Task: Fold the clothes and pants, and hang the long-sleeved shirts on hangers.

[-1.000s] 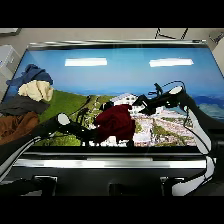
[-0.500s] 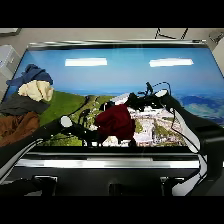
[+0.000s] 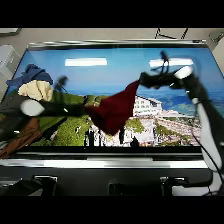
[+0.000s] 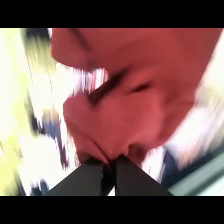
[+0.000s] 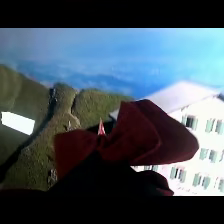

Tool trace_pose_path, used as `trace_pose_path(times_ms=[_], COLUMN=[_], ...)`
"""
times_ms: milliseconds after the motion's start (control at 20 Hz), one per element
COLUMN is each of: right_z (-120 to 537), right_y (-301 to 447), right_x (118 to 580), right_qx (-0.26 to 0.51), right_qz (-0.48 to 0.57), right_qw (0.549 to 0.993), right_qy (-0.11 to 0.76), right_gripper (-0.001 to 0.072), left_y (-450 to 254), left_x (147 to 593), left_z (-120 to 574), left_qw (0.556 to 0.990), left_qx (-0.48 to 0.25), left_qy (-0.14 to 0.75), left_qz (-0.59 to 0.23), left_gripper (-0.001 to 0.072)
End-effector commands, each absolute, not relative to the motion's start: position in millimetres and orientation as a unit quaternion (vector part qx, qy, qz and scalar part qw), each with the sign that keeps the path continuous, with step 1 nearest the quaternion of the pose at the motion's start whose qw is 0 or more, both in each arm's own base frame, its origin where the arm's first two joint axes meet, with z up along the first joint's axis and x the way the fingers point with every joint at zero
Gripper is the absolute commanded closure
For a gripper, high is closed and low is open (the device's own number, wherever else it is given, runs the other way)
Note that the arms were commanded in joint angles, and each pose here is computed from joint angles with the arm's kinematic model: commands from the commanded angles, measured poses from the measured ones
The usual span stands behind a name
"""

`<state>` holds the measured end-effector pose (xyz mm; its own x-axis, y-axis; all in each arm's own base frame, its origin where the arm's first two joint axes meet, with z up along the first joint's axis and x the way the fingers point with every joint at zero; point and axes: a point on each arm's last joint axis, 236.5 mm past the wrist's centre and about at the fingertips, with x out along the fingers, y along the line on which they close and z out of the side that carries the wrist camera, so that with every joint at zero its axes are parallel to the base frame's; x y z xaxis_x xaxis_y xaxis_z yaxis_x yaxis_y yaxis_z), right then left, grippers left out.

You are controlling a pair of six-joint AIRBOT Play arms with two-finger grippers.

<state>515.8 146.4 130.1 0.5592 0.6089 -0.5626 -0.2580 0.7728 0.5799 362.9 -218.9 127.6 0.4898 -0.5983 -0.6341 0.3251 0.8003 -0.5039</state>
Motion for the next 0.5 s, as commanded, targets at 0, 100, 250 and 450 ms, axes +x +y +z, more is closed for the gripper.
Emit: trace_pose_path(times_ms=[0,100,250,450], right_z=[309.7,385.0,430.3,440.4], right_y=[71.8,43.4,22.3,30.3], right_x=[473.7,423.1,355.1,304.7], right_qx=[0.08,0.037,0.011,0.013], right_qz=[0.208,0.156,0.094,0.092], right_qw=[0.949,0.977,0.991,0.991], right_qy=[0.221,0.139,0.099,0.101], right_gripper=[0.0681,0.0681,0.068,0.068], left_y=[-154.4,-128.4,-107.8,-105.9], left_x=[360.8,326.9,284.4,271.5], left_z=[336.3,424.4,486.0,499.5], left_qw=[0.939,0.958,0.964,0.962], left_qx=[-0.145,-0.142,-0.141,-0.145], left_qy=[0.184,0.072,-0.025,-0.05], left_qz=[-0.25,-0.239,-0.226,-0.228], left_gripper=[0.0684,0.0684,0.0684,0.0684])
